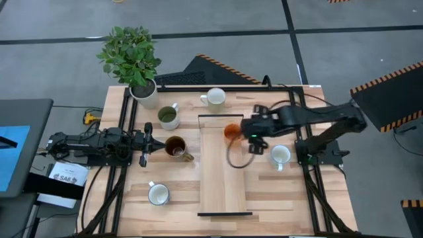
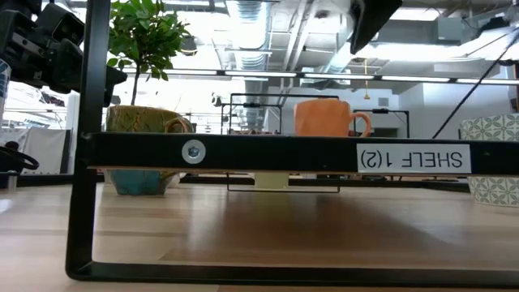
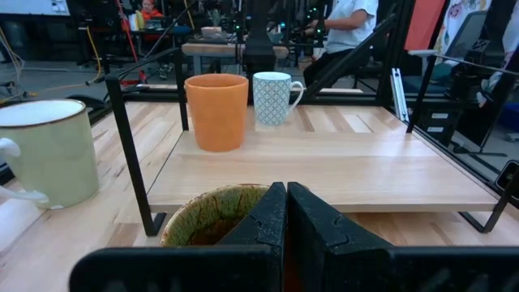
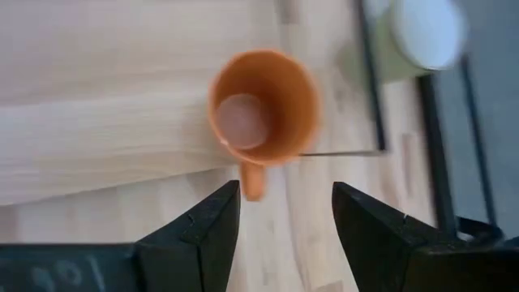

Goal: Place coffee mugs
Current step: Put the dark green patterned mug on the shelf

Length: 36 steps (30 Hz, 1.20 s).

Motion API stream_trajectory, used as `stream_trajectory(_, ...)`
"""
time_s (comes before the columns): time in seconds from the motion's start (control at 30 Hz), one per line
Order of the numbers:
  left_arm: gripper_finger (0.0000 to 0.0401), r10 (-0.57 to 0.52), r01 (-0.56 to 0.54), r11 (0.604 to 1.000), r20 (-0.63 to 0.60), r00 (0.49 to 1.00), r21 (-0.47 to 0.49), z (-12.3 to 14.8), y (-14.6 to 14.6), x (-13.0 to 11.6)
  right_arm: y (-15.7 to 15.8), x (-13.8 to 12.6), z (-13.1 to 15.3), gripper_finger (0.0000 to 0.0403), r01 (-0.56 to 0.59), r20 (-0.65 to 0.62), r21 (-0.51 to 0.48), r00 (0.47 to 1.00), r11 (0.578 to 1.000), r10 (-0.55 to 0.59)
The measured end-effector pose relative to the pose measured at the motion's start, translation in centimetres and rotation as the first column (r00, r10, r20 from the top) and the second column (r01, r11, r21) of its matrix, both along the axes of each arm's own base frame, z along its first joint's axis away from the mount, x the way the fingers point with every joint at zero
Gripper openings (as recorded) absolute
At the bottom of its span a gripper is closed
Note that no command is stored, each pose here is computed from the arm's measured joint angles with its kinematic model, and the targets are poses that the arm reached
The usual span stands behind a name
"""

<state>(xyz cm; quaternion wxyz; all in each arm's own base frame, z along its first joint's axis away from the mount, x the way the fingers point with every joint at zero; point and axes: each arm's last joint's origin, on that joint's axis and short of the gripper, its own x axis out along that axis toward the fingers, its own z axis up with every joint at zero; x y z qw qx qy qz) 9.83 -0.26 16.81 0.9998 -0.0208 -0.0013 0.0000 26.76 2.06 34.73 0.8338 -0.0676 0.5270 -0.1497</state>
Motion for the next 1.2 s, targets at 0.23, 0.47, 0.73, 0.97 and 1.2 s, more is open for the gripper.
stream_trajectory(0.23, 0.0, 0.0, 0.0, 1.0, 0.0, 1.0, 0.0, 0.0, 0.0, 0.0, -0.5, -6.7, -2.2, 0.0221, 0.084, 0.239, 0.041, 0.967, 0.996, -0.092)
stream_trajectory(0.47, 0.0, 0.0, 0.0, 1.0, 0.0, 1.0, 0.0, 0.0, 0.0, 0.0, -1.0, -9.7, -4.5, 0.0221, 0.039, 0.601, -0.001, 0.799, 0.999, -0.031)
stream_trajectory(0.73, 0.0, 0.015, -0.015, 0.998, 0.002, 1.0, 0.056, 0.0, 0.0, 0.0, -1.6, -9.9, -6.7, 0.0221, 0.03, 0.826, -0.155, 0.552, 0.988, 0.113)
stream_trajectory(0.97, 0.0, 0.022, -0.022, 0.995, 0.007, 1.0, 0.095, 0.1, 0.1, 0.0, -2.1, -9.5, -7.3, 0.0221, 0.058, 0.83, -0.166, 0.548, 0.984, 0.107)
stream_trajectory(1.2, 0.0, 0.079, -0.068, 0.996, 0.27, 0.96, -0.049, 2.6, 0.2, -0.4, -2.3, -8.8, -7.9, 0.0221, 0.061, 0.813, -0.167, 0.574, 0.984, 0.102)
